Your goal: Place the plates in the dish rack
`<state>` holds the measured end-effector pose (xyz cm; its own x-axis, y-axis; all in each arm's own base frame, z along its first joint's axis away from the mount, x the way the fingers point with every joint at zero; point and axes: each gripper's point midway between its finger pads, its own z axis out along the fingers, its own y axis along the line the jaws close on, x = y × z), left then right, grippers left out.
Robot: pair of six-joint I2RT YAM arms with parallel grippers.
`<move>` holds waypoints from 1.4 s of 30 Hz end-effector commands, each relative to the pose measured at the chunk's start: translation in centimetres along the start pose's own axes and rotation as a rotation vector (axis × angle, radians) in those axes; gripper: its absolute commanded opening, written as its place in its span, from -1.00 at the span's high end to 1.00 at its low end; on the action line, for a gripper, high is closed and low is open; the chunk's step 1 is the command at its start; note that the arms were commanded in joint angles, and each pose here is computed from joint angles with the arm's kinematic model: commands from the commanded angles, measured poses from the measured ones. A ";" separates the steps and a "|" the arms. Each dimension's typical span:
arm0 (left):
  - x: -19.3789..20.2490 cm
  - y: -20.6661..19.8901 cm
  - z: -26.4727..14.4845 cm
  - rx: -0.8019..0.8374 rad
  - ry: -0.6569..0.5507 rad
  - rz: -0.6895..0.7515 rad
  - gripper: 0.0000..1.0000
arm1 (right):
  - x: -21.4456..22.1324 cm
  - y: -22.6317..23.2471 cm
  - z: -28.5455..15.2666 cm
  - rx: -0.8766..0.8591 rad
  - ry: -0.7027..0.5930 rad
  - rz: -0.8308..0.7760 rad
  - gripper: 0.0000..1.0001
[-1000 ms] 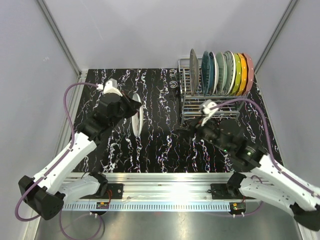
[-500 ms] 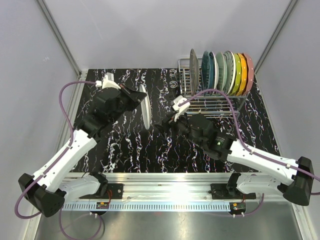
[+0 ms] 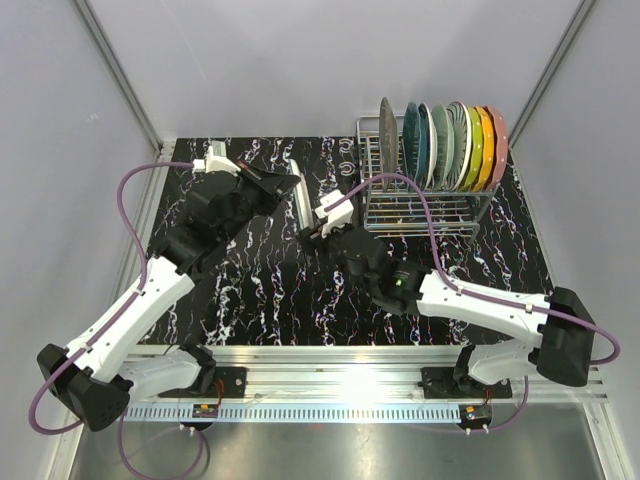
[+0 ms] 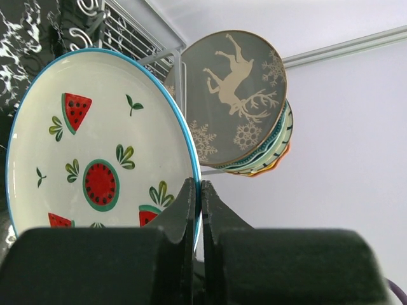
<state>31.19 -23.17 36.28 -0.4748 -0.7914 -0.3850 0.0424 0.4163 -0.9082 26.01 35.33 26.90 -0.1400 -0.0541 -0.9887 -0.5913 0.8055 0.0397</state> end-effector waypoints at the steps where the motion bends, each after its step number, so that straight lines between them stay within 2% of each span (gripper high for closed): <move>1: -3.1 -9.1 -2.6 0.296 -0.076 -0.092 1.00 | -4.7 -3.2 0.1 0.222 -0.156 0.062 -0.30; 3: -3.2 -9.2 -2.7 0.295 -0.086 -0.101 1.00 | -4.4 -3.8 0.4 0.262 -0.157 0.043 -0.20; 9: -1.7 -8.9 -0.9 0.318 -0.042 -0.207 1.00 | -4.7 -4.8 0.7 0.342 -0.177 0.023 0.37; 10: -1.5 -9.1 -0.4 0.321 -0.031 -0.209 1.00 | -4.7 -5.0 0.6 0.349 -0.181 0.019 0.48; 14: -0.8 -9.6 0.3 0.324 0.001 -0.189 1.00 | -5.3 -5.9 0.0 0.393 -0.208 0.018 0.71; 17: -0.7 -9.2 0.6 0.313 -0.002 -0.158 1.00 | -6.0 -7.3 -0.8 0.471 -0.230 0.024 1.00; 18: -0.6 -9.1 0.6 0.314 -0.004 -0.140 1.00 | -6.2 -7.5 -0.9 0.483 -0.237 0.028 1.00; 20: -0.5 -8.8 0.8 0.305 -0.005 -0.110 0.83 | -6.6 -7.9 -1.1 0.512 -0.245 0.024 1.00; 21: -0.6 -8.7 0.8 0.299 -0.013 -0.069 0.54 | -6.8 -8.0 -1.2 0.520 -0.251 0.028 1.00; 23: -0.8 -8.8 0.8 0.288 -0.018 -0.016 0.32 | -6.9 -8.1 -1.2 0.532 -0.251 0.026 1.00; 24: -0.7 -8.0 1.0 0.251 -0.021 0.023 0.03 | -7.1 -8.2 -1.2 0.543 -0.256 0.033 1.00; 28: -1.7 -8.8 0.9 0.221 -0.029 0.119 -0.55 | -7.7 -8.8 -1.6 0.583 -0.267 0.044 1.00; 31: -2.5 -8.6 0.3 0.189 -0.056 0.186 -0.82 | -8.6 -9.5 -1.9 0.611 -0.283 0.060 1.00; 32: -2.9 -8.6 0.1 0.184 -0.068 0.203 -0.98 | -8.9 -9.9 -1.9 0.622 -0.286 0.061 1.00; 38: -5.9 -6.8 -3.0 0.064 -0.167 0.406 -0.98 | -12.4 -12.4 -2.3 0.689 -0.328 0.086 1.00; 42: -8.6 -3.2 -6.3 -0.058 -0.291 0.582 -0.98 | -16.1 -15.1 -3.2 0.766 -0.366 0.081 1.00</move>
<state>31.07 -20.19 42.38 -0.3022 -0.6123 -0.7306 0.2208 0.7007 -0.6785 34.19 25.11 33.76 0.0244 -0.1096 -0.9937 0.0348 0.9935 -0.1088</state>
